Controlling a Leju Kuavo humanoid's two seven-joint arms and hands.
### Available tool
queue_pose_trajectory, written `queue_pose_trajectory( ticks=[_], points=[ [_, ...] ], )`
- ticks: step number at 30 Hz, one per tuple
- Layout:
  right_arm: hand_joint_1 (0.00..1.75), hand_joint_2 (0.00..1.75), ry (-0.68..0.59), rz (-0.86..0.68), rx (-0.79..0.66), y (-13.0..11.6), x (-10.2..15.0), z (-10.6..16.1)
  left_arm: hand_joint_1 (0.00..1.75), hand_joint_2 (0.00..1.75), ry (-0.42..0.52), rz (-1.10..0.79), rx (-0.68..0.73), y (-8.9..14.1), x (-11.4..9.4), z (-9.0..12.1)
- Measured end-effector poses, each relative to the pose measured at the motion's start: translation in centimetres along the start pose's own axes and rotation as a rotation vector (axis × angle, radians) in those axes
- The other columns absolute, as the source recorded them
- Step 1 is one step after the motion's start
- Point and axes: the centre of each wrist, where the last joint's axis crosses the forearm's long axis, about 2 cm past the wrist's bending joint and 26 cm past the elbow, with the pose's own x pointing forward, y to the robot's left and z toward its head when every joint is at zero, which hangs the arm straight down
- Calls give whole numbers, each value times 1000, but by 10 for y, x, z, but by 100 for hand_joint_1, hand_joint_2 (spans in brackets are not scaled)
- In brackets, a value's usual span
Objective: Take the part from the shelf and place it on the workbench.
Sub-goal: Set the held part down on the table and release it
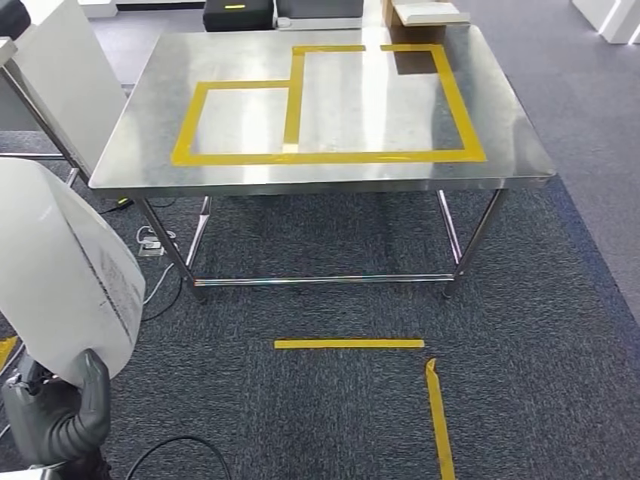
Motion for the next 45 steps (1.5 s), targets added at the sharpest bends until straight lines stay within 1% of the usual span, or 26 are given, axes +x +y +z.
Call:
queue_pose_trajectory(
  ticks=[11, 19, 33, 45],
  points=[
    [0, 0, 2, -10, 4, -8, 5, -7, 175, 175, -4, -3, 7, 1, 0, -1],
    [0, 0, 11, -7, 11, -9, 1, -9, 175, 175, -4, -5, 11, 1, 0, -1],
    [0, 0, -4, 4, 28, -3, 1, -10, 175, 175, -1, -10, 23, 2, 0, 0],
    [0, 0, -23, 12, 28, -4, 4, -10, 175, 175, 3, -16, 27, 3, 0, 1]
  ],
)
